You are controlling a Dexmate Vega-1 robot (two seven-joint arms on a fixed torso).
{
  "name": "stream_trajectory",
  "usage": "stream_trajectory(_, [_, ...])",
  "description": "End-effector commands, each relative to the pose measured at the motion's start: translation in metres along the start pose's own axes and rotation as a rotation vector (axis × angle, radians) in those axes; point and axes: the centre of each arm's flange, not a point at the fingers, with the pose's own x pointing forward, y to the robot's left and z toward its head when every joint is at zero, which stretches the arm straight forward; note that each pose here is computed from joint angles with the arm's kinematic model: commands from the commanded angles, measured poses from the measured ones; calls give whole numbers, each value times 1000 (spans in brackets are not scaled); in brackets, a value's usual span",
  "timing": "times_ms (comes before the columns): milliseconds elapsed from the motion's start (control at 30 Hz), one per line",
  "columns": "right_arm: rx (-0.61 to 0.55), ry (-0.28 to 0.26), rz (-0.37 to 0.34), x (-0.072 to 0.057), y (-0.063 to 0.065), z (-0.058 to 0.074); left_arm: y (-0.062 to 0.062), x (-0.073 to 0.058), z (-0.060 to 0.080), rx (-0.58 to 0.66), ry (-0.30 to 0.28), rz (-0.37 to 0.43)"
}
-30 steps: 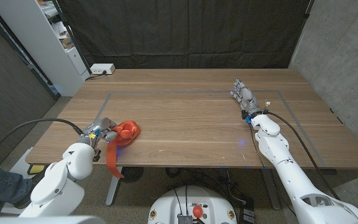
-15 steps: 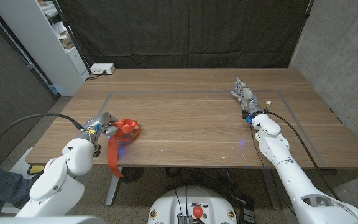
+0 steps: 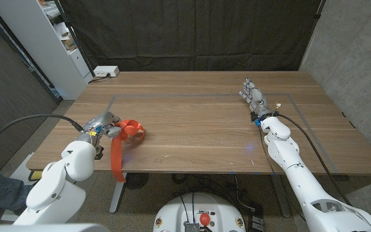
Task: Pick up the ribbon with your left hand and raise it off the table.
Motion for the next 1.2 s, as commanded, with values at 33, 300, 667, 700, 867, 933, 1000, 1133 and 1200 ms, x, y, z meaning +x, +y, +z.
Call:
stream_trajectory(33, [1,-10,8,0,2,2,13,-11,3,-1,-11,38])
stream_trajectory(300, [-3,-16,13,-3,3,6,26,-18,6,8,-18,71])
stream_trajectory(667, [-1,-30,7,-5,3,9,47,-22,17,42,-53,128])
stream_trajectory(700, [0,-32,6,-5,3,9,49,-23,19,47,-62,135])
stream_trajectory(867, [3,-38,5,-7,3,10,56,-26,26,64,-78,158])
stream_trajectory(933, [3,-39,4,-7,3,10,58,-27,28,68,-78,165])
stream_trajectory(1000, [3,-39,5,-7,3,10,61,-28,30,74,-84,169])
stream_trajectory(1133, [3,-40,7,-6,3,12,67,-30,33,78,-88,182])
stream_trajectory(1200, [5,-41,8,-6,3,12,70,-31,34,76,-95,182])
